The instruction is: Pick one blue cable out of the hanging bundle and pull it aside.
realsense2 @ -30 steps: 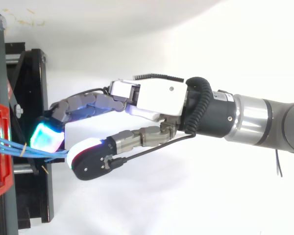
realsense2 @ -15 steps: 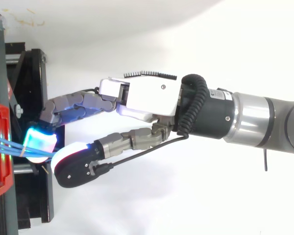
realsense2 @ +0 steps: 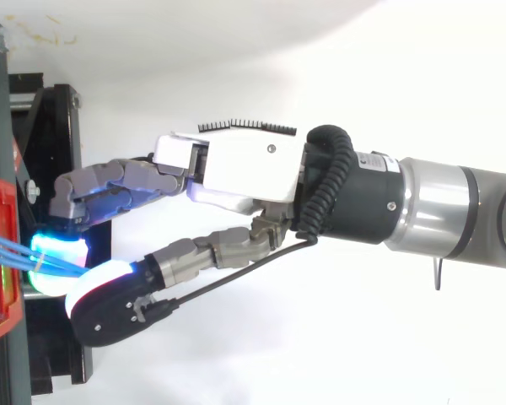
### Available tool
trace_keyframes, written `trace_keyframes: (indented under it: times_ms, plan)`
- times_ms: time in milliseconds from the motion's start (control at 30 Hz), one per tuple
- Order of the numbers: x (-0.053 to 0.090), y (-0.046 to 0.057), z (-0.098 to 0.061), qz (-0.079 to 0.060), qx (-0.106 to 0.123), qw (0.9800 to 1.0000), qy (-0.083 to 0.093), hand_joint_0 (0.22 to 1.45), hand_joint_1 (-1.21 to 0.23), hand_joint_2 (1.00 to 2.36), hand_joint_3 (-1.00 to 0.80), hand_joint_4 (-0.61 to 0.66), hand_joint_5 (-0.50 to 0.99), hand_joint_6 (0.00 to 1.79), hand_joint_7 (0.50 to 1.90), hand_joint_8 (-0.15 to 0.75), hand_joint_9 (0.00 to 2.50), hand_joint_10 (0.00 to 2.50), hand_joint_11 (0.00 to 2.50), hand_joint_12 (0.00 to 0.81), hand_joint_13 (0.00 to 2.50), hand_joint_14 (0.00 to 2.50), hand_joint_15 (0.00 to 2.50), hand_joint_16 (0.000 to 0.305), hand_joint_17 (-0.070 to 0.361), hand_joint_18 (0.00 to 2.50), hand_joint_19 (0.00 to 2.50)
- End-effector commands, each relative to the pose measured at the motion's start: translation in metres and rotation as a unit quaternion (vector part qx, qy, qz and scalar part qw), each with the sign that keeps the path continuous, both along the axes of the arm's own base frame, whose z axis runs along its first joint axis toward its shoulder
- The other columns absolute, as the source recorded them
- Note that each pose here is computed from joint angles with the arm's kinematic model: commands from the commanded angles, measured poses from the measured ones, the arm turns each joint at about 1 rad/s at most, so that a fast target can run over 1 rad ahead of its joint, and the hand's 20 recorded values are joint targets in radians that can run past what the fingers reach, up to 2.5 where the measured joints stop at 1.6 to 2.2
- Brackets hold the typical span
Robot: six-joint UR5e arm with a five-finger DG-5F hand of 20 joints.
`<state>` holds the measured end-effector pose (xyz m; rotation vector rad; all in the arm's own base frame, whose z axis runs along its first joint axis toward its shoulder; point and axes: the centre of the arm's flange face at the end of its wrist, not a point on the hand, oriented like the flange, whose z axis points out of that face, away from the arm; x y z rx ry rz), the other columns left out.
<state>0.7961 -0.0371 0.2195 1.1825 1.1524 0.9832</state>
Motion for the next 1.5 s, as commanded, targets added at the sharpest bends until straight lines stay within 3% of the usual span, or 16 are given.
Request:
trace_keyframes:
  times_ms: [0, 233, 333, 467, 767, 933, 1033, 1133, 1267, 1467]
  plan:
    - [0.001, 0.0, 0.003, 0.001, 0.0, 1.0, 0.003, 0.57, -0.59, 1.0, -0.49, 0.21, -0.08, 0.5, 1.2, 0.274, 0.69, 0.0, 0.14, 0.339, 0.39, 0.0, 0.11, 0.046, 0.103, 0.39, 0.33]
    - [0.001, -0.002, 0.003, 0.0, 0.0, 1.0, 0.002, 0.57, -0.6, 1.0, -0.47, 0.19, -0.07, 0.5, 1.25, 0.277, 0.7, 0.01, 0.15, 0.341, 0.41, 0.01, 0.12, 0.046, 0.103, 0.4, 0.34]
    - [0.004, -0.003, 0.01, 0.003, 0.0, 1.0, -0.002, 0.57, -0.6, 1.0, -0.48, 0.19, -0.07, 0.5, 1.26, 0.277, 0.71, 0.01, 0.16, 0.339, 0.41, 0.0, 0.12, 0.045, 0.102, 0.41, 0.34]
    - [0.005, -0.004, 0.017, 0.005, -0.001, 1.0, 0.007, 0.58, -0.6, 1.0, -0.48, 0.18, -0.06, 0.5, 1.29, 0.28, 0.73, 0.01, 0.17, 0.34, 0.43, 0.0, 0.13, 0.045, 0.102, 0.42, 0.35]
    - [0.007, -0.005, 0.03, 0.003, -0.002, 0.9999, 0.012, 0.57, -0.59, 1.0, -0.49, 0.17, -0.07, 0.54, 1.24, 0.285, 0.75, 0.01, 0.18, 0.345, 0.45, 0.01, 0.14, 0.045, 0.101, 0.44, 0.36]
    - [0.008, -0.005, 0.035, 0.003, -0.002, 0.9998, 0.017, 0.57, -0.59, 1.0, -0.48, 0.16, -0.07, 0.59, 1.18, 0.286, 0.77, 0.01, 0.17, 0.347, 0.46, 0.01, 0.14, 0.045, 0.101, 0.45, 0.37]
    - [0.008, -0.005, 0.039, 0.003, -0.003, 0.9998, 0.022, 0.58, -0.59, 1.01, -0.33, 0.15, -0.1, 0.74, 1.0, 0.289, 0.78, 0.01, 0.21, 0.346, 0.47, 0.01, 0.15, 0.045, 0.1, 0.46, 0.37]
    - [0.007, -0.005, 0.04, 0.003, -0.004, 0.9996, 0.029, 0.56, -0.58, 1.02, -0.23, 0.15, -0.13, 0.82, 0.95, 0.296, 0.78, 0.01, 0.24, 0.352, 0.48, 0.01, 0.17, 0.045, 0.102, 0.47, 0.39]
    - [0.005, -0.005, 0.039, 0.003, -0.003, 0.9992, 0.039, 0.56, -0.71, 1.02, -0.18, 0.2, -0.15, 0.89, 0.94, 0.322, 0.79, 0.01, 0.32, 0.372, 0.5, 0.01, 0.19, 0.048, 0.108, 0.51, 0.38]
    - [0.004, -0.001, 0.042, 0.006, -0.004, 0.9992, 0.04, 0.64, -0.86, 1.02, -0.26, 0.09, -0.18, 0.93, 0.91, 0.309, 0.75, 0.01, 0.37, 0.364, 0.51, 0.01, 0.2, 0.046, 0.104, 0.54, 0.38]
